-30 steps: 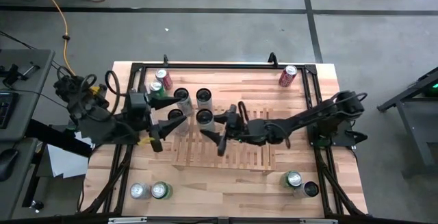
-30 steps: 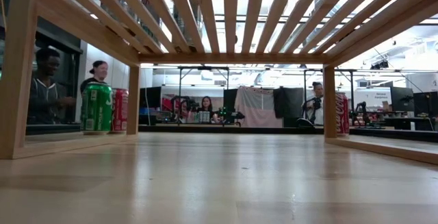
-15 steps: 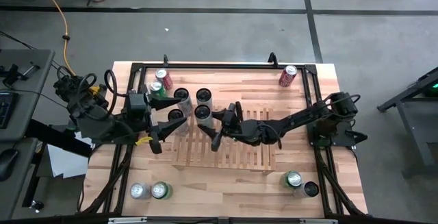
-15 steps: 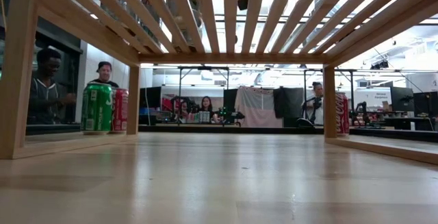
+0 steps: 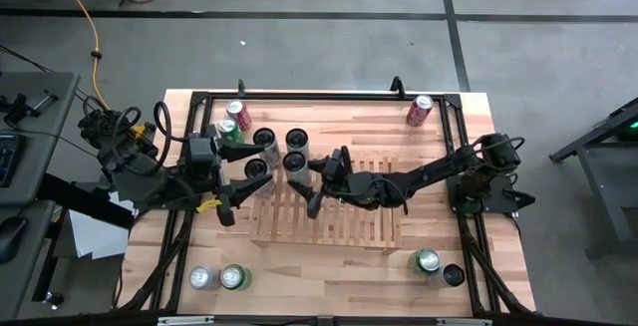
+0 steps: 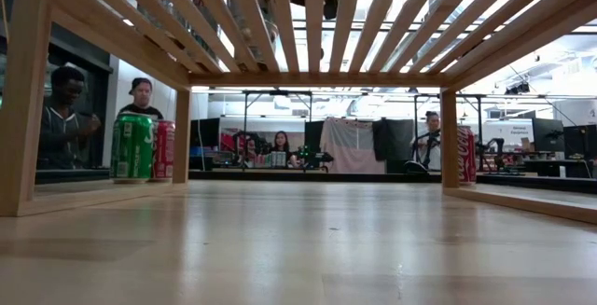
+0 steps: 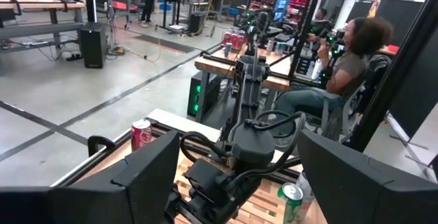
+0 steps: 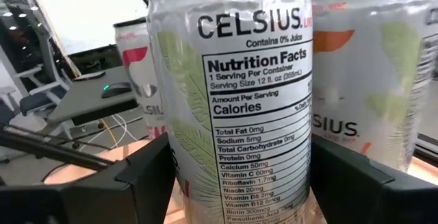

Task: Place canned beverage on shelf
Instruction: Put the white yellow soda can aligned with other white yellow soda can on the shelf

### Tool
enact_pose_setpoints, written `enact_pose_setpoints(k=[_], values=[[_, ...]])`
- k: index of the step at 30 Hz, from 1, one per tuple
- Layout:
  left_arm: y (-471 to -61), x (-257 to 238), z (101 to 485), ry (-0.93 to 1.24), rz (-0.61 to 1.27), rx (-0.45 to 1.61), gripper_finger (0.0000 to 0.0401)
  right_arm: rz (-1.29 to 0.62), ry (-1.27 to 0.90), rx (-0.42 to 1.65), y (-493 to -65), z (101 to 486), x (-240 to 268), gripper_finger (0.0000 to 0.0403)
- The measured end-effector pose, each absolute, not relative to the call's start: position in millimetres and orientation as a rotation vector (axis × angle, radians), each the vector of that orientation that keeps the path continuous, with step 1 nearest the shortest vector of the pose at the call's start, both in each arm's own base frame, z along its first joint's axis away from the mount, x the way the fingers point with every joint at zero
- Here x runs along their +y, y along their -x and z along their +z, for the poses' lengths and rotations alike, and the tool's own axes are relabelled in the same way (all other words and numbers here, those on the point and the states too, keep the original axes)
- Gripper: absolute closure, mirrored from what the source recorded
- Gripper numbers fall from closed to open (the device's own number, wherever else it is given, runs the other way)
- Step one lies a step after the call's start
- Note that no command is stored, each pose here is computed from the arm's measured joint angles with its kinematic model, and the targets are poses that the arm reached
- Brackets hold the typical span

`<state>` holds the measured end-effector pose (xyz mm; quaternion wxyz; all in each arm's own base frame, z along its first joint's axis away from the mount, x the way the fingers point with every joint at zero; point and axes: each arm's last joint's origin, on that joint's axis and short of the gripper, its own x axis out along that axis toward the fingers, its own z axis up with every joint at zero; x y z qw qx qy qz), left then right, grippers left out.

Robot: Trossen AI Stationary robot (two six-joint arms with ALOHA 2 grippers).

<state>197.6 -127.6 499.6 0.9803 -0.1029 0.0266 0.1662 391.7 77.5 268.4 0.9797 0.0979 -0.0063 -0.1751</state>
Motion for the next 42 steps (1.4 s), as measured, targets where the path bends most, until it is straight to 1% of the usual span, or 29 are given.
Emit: enact_pose_setpoints(k=[22,28,42], values=[[-200.4,-129.1,497.7,0.2,0.337,0.06,0.0113,-0.375,-0.192,0.02,-392.4,265.6,70.8,0.0123],[-205.6,-133.3,494.0,0.186,0.339,0.071,0.0113,-0.317,-0.202,0.026,-394.0,265.5,67.8,0.0123],[-206.3,-133.8,493.6,0.187,0.339,0.071,0.0113,-0.308,-0.19,0.03,-393.8,265.4,69.4,0.0123]])
